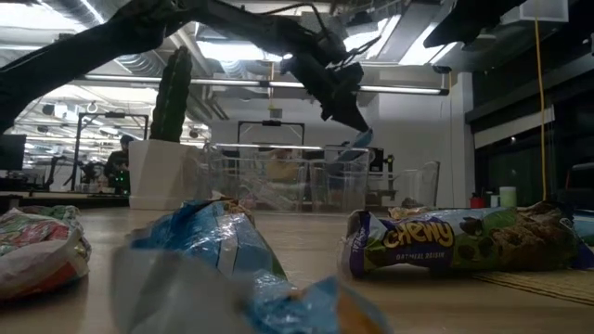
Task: Pick and place Granola Bars by type
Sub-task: Put the blue granola bar into the top right transparent bin, then put the yellow granola bar into the bottom transparent bin
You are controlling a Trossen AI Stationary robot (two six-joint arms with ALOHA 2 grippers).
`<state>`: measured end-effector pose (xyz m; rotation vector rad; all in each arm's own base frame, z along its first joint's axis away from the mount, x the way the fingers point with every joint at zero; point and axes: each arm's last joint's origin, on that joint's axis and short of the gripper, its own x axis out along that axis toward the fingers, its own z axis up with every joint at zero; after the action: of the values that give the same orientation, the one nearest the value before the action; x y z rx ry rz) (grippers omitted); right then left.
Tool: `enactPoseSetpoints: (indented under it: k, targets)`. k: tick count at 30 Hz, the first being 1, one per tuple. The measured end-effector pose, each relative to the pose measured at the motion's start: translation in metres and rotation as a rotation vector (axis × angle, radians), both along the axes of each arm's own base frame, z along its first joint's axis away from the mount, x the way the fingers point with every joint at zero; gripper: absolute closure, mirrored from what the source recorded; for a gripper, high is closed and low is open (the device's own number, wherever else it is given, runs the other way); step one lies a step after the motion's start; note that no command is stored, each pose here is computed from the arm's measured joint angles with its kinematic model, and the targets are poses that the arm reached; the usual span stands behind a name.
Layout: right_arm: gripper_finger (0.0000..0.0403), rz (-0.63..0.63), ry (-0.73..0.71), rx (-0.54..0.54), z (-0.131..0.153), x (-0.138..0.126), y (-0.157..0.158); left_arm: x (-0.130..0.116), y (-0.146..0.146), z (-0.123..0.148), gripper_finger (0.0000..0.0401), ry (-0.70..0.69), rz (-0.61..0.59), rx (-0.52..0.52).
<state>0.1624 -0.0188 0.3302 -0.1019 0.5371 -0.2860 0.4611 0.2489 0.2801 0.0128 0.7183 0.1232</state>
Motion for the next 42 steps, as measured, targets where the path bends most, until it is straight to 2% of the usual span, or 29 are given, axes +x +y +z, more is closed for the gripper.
enactPoseSetpoints:
  k: [5, 14, 33, 37, 42]
  targets:
    - [0.0370, 0.000, 0.000, 0.000, 0.000, 0.000, 0.000, 0.000, 0.004, -0.014, 0.0400, 0.043, 0.013, -0.029]
    - [0.0370, 0.000, 0.000, 0.000, 0.000, 0.000, 0.000, 0.001, 0.004, -0.015, 0.0397, 0.048, 0.012, -0.032]
    - [0.0370, 0.000, 0.000, 0.000, 0.000, 0.000, 0.000, 0.000, 0.004, -0.014, 0.0358, 0.053, 0.014, -0.032]
    - [0.0370, 0.000, 0.006, 0.001, 0.000, 0.000, 0.000, -0.011, -0.005, 0.013, 0.0362, 0.046, 0.000, -0.016]
    - [0.0370, -0.005, 0.022, -0.001, -0.002, -0.001, 0.000, -0.042, -0.033, 0.076, 0.0361, 0.007, -0.053, 0.009]
